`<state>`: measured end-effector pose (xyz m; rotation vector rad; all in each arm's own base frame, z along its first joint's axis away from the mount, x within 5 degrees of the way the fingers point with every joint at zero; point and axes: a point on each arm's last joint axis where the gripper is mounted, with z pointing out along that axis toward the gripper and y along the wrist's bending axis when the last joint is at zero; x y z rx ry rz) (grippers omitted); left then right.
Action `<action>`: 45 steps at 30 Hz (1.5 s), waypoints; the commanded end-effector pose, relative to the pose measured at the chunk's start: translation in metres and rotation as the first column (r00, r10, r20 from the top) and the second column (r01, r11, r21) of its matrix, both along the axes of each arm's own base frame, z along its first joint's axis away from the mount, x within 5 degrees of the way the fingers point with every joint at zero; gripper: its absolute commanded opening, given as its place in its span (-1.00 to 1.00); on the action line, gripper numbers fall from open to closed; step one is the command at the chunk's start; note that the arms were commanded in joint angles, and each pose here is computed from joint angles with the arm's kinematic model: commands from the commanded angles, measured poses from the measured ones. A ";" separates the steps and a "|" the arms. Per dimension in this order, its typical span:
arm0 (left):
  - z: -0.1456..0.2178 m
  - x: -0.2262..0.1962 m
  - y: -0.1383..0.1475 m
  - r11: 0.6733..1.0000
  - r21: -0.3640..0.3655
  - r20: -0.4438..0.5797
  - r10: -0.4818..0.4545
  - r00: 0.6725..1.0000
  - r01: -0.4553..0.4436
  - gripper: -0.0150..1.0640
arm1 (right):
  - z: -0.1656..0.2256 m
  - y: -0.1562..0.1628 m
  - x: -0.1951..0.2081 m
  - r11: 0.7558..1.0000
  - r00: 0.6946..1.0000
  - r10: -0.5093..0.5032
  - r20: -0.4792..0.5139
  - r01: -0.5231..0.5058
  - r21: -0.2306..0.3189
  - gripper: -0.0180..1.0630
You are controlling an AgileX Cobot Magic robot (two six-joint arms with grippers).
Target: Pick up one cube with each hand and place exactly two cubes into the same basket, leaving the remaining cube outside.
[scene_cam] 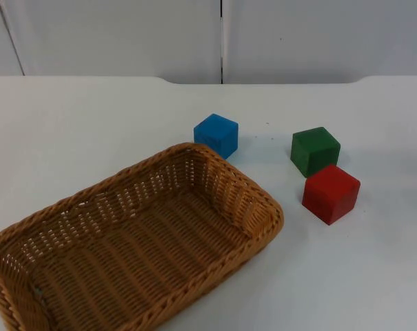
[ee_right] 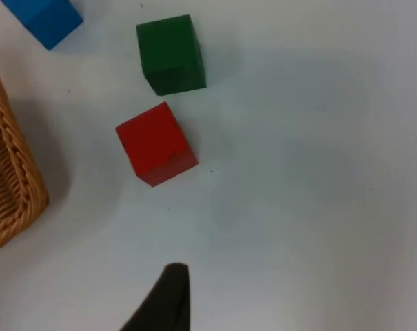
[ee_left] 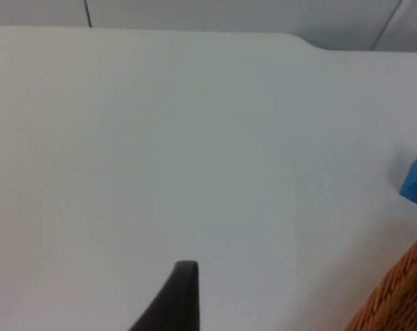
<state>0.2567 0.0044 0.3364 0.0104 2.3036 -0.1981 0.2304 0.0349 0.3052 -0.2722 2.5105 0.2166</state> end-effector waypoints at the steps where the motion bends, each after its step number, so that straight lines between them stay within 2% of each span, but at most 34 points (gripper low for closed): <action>1: -0.002 0.011 -0.001 1.000 -0.018 -0.006 -0.009 1.000 0.009 0.97 | 0.001 0.009 0.006 0.999 0.999 0.049 -0.010 -0.049 -0.007 0.98; 4: -0.006 0.025 -0.003 0.999 -0.035 -0.017 -0.035 0.999 0.034 0.97 | -0.006 0.027 0.019 0.991 0.991 0.125 -0.041 -0.127 -0.045 0.98; 14: -0.018 0.064 -0.001 0.998 -0.045 -0.057 -0.054 0.997 0.052 0.97 | -0.043 0.074 0.050 0.966 0.962 0.224 -0.154 -0.241 -0.098 0.98; 19: -0.026 0.080 0.001 0.997 -0.049 -0.081 -0.059 0.995 0.055 0.97 | -0.061 0.093 0.062 0.955 0.955 0.237 -0.180 -0.263 -0.138 0.98; 22: -0.030 0.088 -0.002 0.997 -0.044 -0.091 -0.071 0.993 0.067 0.97 | -0.071 0.100 0.066 0.951 0.951 0.247 -0.186 -0.274 -0.142 0.98; 27: -0.038 0.103 -0.019 0.988 -0.014 -0.100 -0.153 0.983 0.152 0.97 | -0.089 0.105 0.076 0.951 0.951 0.246 -0.188 -0.274 -0.142 0.98; 31: -0.051 0.122 -0.051 0.964 0.011 -0.119 -0.264 0.957 0.267 0.97 | -0.108 0.108 0.087 0.952 0.955 0.234 -0.180 -0.263 -0.156 0.98; 33: -0.056 0.127 -0.058 0.957 0.013 -0.126 -0.285 0.950 0.288 0.97 | -0.113 0.109 0.089 0.953 0.955 0.232 -0.184 -0.261 -0.156 0.98; 35: -0.066 0.135 -0.076 0.936 0.029 -0.141 -0.344 0.928 0.351 0.97 | -0.120 0.110 0.092 0.952 0.956 0.232 -0.182 -0.261 -0.158 0.98; 36: -0.066 0.135 -0.076 0.936 0.029 -0.141 -0.344 0.928 0.351 0.97 | -0.120 0.110 0.092 0.952 0.956 0.232 -0.182 -0.261 -0.158 0.98; 40: -0.088 0.151 -0.104 0.897 0.071 -0.182 -0.418 0.890 0.435 0.97 | -0.133 0.116 0.098 0.953 0.957 0.236 -0.166 -0.262 -0.154 0.98; 41: -0.088 0.151 -0.104 0.897 0.071 -0.182 -0.418 0.890 0.435 0.97 | -0.133 0.116 0.098 0.953 0.957 0.236 -0.166 -0.262 -0.154 0.98; 45: -0.111 0.169 -0.124 0.865 0.057 -0.239 -0.473 0.848 0.499 0.97 | -0.141 0.121 0.099 0.944 0.953 0.259 -0.156 -0.284 -0.170 0.98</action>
